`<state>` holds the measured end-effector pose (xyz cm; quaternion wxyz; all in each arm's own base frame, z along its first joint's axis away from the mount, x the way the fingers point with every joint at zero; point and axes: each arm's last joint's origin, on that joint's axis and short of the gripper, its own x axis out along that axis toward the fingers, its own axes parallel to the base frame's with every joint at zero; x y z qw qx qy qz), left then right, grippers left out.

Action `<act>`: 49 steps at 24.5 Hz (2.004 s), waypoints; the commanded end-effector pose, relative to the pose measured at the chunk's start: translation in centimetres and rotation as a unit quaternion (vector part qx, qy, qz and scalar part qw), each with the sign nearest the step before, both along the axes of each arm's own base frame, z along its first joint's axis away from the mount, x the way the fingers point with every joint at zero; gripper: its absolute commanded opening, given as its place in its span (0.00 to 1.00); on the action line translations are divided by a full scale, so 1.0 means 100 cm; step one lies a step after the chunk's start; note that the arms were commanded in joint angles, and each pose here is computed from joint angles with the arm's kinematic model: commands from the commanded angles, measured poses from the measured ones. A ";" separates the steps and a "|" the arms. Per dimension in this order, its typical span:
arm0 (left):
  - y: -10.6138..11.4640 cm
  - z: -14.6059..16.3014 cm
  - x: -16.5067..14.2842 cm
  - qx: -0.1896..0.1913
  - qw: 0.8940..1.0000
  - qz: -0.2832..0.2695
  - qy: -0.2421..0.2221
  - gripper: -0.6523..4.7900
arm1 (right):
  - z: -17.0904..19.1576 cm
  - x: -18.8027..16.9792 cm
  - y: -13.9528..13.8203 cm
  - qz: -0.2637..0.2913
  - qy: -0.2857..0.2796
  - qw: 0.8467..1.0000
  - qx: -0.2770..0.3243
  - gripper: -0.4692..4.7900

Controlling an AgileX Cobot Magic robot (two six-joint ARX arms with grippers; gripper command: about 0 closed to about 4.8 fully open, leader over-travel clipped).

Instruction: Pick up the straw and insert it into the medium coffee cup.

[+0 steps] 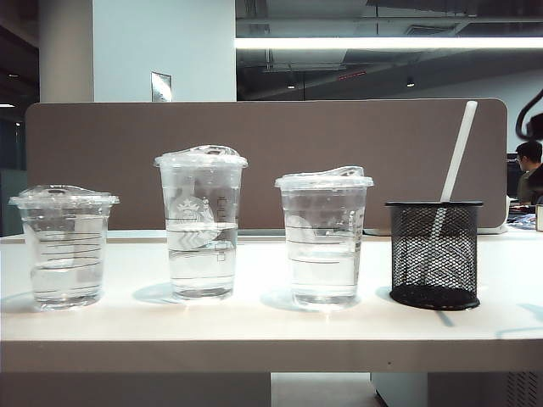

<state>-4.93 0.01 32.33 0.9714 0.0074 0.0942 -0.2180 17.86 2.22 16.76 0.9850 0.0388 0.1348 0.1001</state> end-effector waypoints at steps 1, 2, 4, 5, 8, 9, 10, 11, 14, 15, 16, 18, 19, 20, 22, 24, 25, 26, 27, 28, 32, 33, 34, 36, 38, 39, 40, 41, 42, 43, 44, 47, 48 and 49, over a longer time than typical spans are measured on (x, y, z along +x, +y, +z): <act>0.000 0.002 0.001 -0.001 1.000 0.001 -0.005 0.11 | -0.003 -0.005 0.011 0.014 -0.010 1.000 -0.007 0.23; 0.000 0.002 0.001 -0.001 1.000 0.001 -0.005 0.11 | -0.005 -0.007 0.015 0.028 -0.006 1.000 -0.006 0.32; 0.000 0.002 0.001 -0.001 1.000 0.001 -0.006 0.11 | -0.010 -0.010 0.020 0.054 0.007 0.999 -0.006 0.32; 0.000 0.002 0.001 -0.001 1.000 0.001 -0.006 0.11 | -0.012 -0.012 0.023 0.062 0.009 0.998 -0.007 0.32; 0.000 0.002 0.001 -0.001 1.000 0.001 -0.005 0.11 | -0.015 -0.017 0.031 0.081 0.010 0.997 -0.010 0.33; 0.000 0.002 0.001 -0.001 1.000 0.001 -0.006 0.11 | -0.015 -0.018 0.035 0.089 0.007 0.996 -0.010 0.34; 0.000 0.002 0.001 -0.001 1.000 0.001 -0.006 0.11 | -0.014 -0.018 0.037 0.097 0.003 0.995 -0.009 0.38; 0.000 0.002 0.001 -0.001 1.000 0.001 -0.006 0.11 | -0.013 -0.019 0.040 0.105 -0.002 0.994 -0.008 0.41; 0.000 0.002 0.001 -0.001 1.000 0.001 -0.006 0.11 | -0.009 -0.021 0.046 0.111 -0.024 0.994 -0.006 0.43; 0.000 0.002 0.001 -0.001 1.000 0.001 -0.006 0.11 | -0.008 -0.021 0.047 0.110 -0.029 0.994 -0.006 0.43; 0.000 0.002 0.001 -0.001 1.000 0.001 -0.006 0.11 | -0.007 -0.021 0.048 0.112 -0.035 0.993 -0.003 0.43; 0.000 0.002 0.001 -0.001 1.000 0.001 -0.006 0.11 | -0.005 -0.021 0.048 0.112 -0.042 0.993 -0.001 0.43; 0.000 0.002 0.001 -0.001 1.000 0.001 -0.006 0.11 | -0.005 -0.021 0.048 0.112 -0.046 0.993 0.000 0.43; 0.000 0.002 0.001 -0.001 1.000 0.001 -0.006 0.11 | -0.004 -0.021 0.048 0.112 -0.049 0.993 0.001 0.43; 0.000 0.002 0.001 -0.001 1.000 0.001 -0.006 0.11 | -0.003 -0.020 0.048 0.112 -0.055 0.992 0.003 0.43; 0.000 0.002 0.001 -0.001 1.000 0.001 -0.006 0.11 | -0.002 -0.020 0.049 0.112 -0.061 0.992 0.005 0.43; 0.000 0.002 0.001 -0.001 1.000 0.001 -0.006 0.11 | -0.001 -0.020 0.049 0.112 -0.063 0.992 0.005 0.43; 0.000 0.002 0.001 -0.001 1.000 0.001 -0.006 0.11 | -0.001 -0.020 0.049 0.111 -0.065 0.992 0.006 0.43; 0.000 0.002 0.001 -0.001 1.000 0.001 -0.006 0.11 | -0.001 -0.020 0.049 0.111 -0.065 0.992 0.006 0.43; 0.000 0.002 0.001 -0.001 1.000 0.001 -0.006 0.11 | -0.001 -0.020 0.049 0.111 -0.065 0.992 0.006 0.43; 0.000 0.002 0.001 -0.001 1.000 0.001 -0.006 0.11 | 0.001 -0.020 0.049 0.111 -0.073 0.991 0.009 0.42; 0.000 0.002 0.001 -0.001 1.000 0.001 -0.006 0.11 | 0.001 -0.020 0.049 0.111 -0.076 0.991 0.010 0.41; 0.000 0.002 0.001 -0.001 1.000 0.001 -0.006 0.11 | 0.002 -0.020 0.049 0.111 -0.077 0.991 0.010 0.40; 0.000 0.002 0.001 -0.001 1.000 0.001 -0.006 0.11 | 0.001 -0.019 0.049 0.106 -0.076 0.991 0.009 0.40; 0.000 0.002 0.001 -0.001 1.000 0.001 -0.006 0.11 | 0.001 -0.019 0.048 0.103 -0.077 0.992 0.008 0.40; 0.000 0.002 0.001 -0.001 1.000 0.001 -0.006 0.11 | 0.001 -0.019 0.048 0.103 -0.077 0.992 0.008 0.40; 0.000 0.002 0.001 -0.001 1.000 0.001 -0.006 0.11 | 0.001 -0.019 0.049 0.103 -0.078 0.992 0.008 0.40; 0.000 0.002 0.001 -0.001 1.000 0.001 -0.006 0.11 | 0.001 -0.019 0.049 0.102 -0.079 0.992 0.009 0.40; 0.000 0.002 0.001 -0.001 1.000 0.001 -0.006 0.11 | 0.002 -0.019 0.049 0.102 -0.081 0.991 0.009 0.37; 0.000 0.002 0.001 -0.001 1.000 0.001 -0.006 0.11 | 0.002 -0.019 0.049 0.102 -0.083 0.991 0.010 0.36; 0.000 0.002 0.001 -0.001 1.000 0.001 -0.006 0.11 | 0.003 -0.019 0.049 0.102 -0.084 0.991 0.010 0.36; 0.000 0.002 0.001 -0.001 1.000 0.001 -0.006 0.11 | 0.002 -0.019 0.049 0.102 -0.083 0.991 0.010 0.36; 0.000 0.002 0.001 -0.001 1.000 0.001 -0.006 0.11 | 0.002 -0.019 0.049 0.102 -0.083 0.991 0.010 0.36; 0.000 0.002 0.001 -0.001 1.000 0.001 -0.006 0.11 | 0.002 -0.019 0.049 0.102 -0.083 0.991 0.010 0.36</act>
